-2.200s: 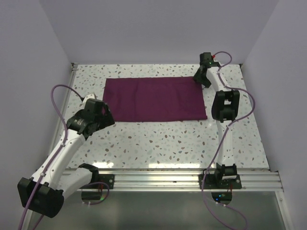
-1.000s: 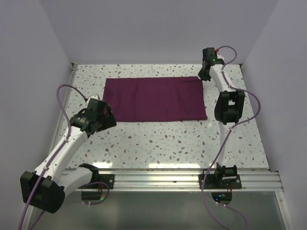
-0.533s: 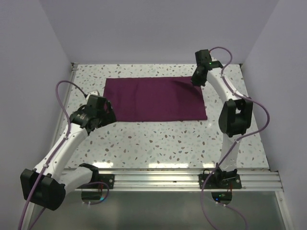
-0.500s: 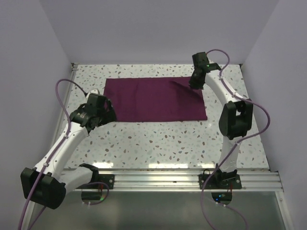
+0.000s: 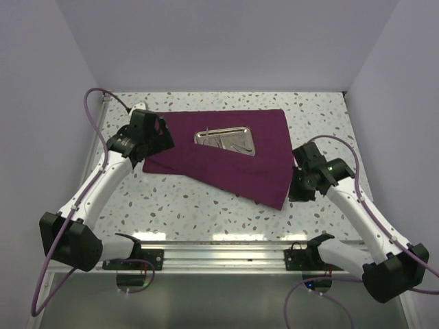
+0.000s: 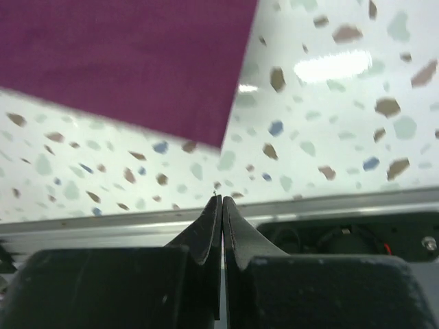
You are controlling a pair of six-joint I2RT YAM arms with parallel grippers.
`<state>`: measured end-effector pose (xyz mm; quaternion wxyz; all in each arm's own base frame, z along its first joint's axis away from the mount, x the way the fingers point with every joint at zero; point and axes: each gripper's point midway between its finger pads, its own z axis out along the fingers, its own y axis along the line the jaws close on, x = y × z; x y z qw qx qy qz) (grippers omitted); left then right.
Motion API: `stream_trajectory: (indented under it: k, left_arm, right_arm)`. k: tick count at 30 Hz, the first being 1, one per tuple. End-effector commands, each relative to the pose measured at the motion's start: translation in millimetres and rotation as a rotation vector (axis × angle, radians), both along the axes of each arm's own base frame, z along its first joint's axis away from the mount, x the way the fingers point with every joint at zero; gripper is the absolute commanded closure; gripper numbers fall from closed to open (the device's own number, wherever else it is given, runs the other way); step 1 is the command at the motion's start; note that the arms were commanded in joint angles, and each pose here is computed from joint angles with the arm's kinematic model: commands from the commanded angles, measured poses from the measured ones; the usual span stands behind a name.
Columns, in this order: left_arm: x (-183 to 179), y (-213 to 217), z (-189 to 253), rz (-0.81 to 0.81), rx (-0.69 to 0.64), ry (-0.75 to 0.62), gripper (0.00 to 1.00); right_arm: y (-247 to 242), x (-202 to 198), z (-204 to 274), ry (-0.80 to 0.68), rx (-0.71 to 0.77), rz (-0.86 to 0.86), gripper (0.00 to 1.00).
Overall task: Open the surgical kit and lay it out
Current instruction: Open the surgical kit at the center of the board.
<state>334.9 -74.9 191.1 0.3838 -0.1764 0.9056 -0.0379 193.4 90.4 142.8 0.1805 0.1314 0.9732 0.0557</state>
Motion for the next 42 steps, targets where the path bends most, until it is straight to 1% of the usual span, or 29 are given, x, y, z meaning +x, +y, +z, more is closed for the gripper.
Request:
stream_trajectory:
  k: [1,2,5,10,11,12,13,14,15,16,19,20,21,22,23,24,25,27,29,30,34,38,39,40,42]
  left_arm:
    - [20,-7,23,-0.008,-0.032,-0.084,0.03]
    - [21,-8,24,-0.008,-0.039,-0.083,0.03]
    - [24,-11,24,-0.004,-0.055,-0.078,0.04]
    - [22,-11,27,0.001,-0.060,-0.086,0.04]
    - [21,-8,23,0.010,-0.052,-0.079,0.04]
    - [21,-7,21,0.014,-0.049,-0.077,0.04]
    - [19,-6,14,0.019,-0.043,-0.065,0.04]
    - [20,-3,9,0.027,-0.029,-0.064,0.03]
    - [21,0,6,0.037,-0.016,-0.070,0.02]
    - [21,9,-3,0.066,0.024,-0.058,0.01]
    - [29,27,-17,0.083,0.073,-0.052,0.01]
    - [33,39,-19,0.081,0.098,-0.056,0.00]
    - [40,43,-19,0.085,0.097,-0.076,0.01]
    - [43,46,-29,0.077,0.089,-0.056,0.01]
    - [46,61,-34,0.105,0.083,-0.047,0.01]
    - [53,66,-36,0.116,0.068,-0.055,0.02]
    - [56,71,-48,0.125,0.054,-0.031,0.03]
    - [66,83,-61,0.150,0.016,-0.024,0.04]
    - [71,84,-72,0.147,-0.015,-0.012,0.06]
    - [75,93,-83,0.166,-0.025,0.004,0.06]
    - [84,87,-112,0.149,-0.072,0.051,0.12]
    - [85,89,-137,0.181,-0.090,0.079,0.16]
    - [84,92,-146,0.194,-0.099,0.094,0.18]
    - [83,91,-150,0.194,-0.115,0.100,0.23]
    - [83,96,-155,0.226,-0.137,0.100,0.27]
  right_arm:
    - [-14,-51,-12,0.133,-0.020,0.042,1.00]
    - [-12,-60,-18,0.168,-0.006,0.056,1.00]
    - [-20,-82,-24,0.233,-0.026,0.068,1.00]
    - [-27,-98,-23,0.231,-0.025,0.068,1.00]
    - [-22,-99,-22,0.240,-0.001,0.076,1.00]
    - [-19,-97,-21,0.240,0.012,0.081,0.95]
    - [-14,-93,-19,0.244,0.024,0.091,0.54]
    - [-10,-88,-18,0.235,0.038,0.096,0.39]
    - [-2,-75,-14,0.189,0.072,0.107,0.25]
    - [3,-63,-9,0.153,0.085,0.109,0.02]
    - [12,-28,6,0.048,0.092,0.120,0.02]
    - [14,-21,2,0.063,0.077,0.121,0.01]
    - [18,-11,3,0.048,0.079,0.128,0.02]
    - [21,-3,5,0.031,0.087,0.133,0.01]
    - [25,3,0,0.044,0.089,0.135,0.02]
    - [29,12,-1,0.022,0.098,0.137,0.02]
    - [32,16,-2,0.021,0.105,0.133,0.02]
    - [37,24,-10,0.040,0.112,0.129,0.02]
    - [40,26,-15,0.059,0.118,0.123,0.02]
    - [41,27,-17,0.067,0.118,0.123,0.02]
    - [34,27,-16,0.067,0.078,0.139,0.01]
    - [28,26,-11,0.067,0.041,0.144,0.02]
    - [26,26,-10,0.068,0.035,0.143,0.02]
    - [26,25,-9,0.069,0.032,0.142,0.02]
    - [26,25,-8,0.069,0.033,0.138,0.01]
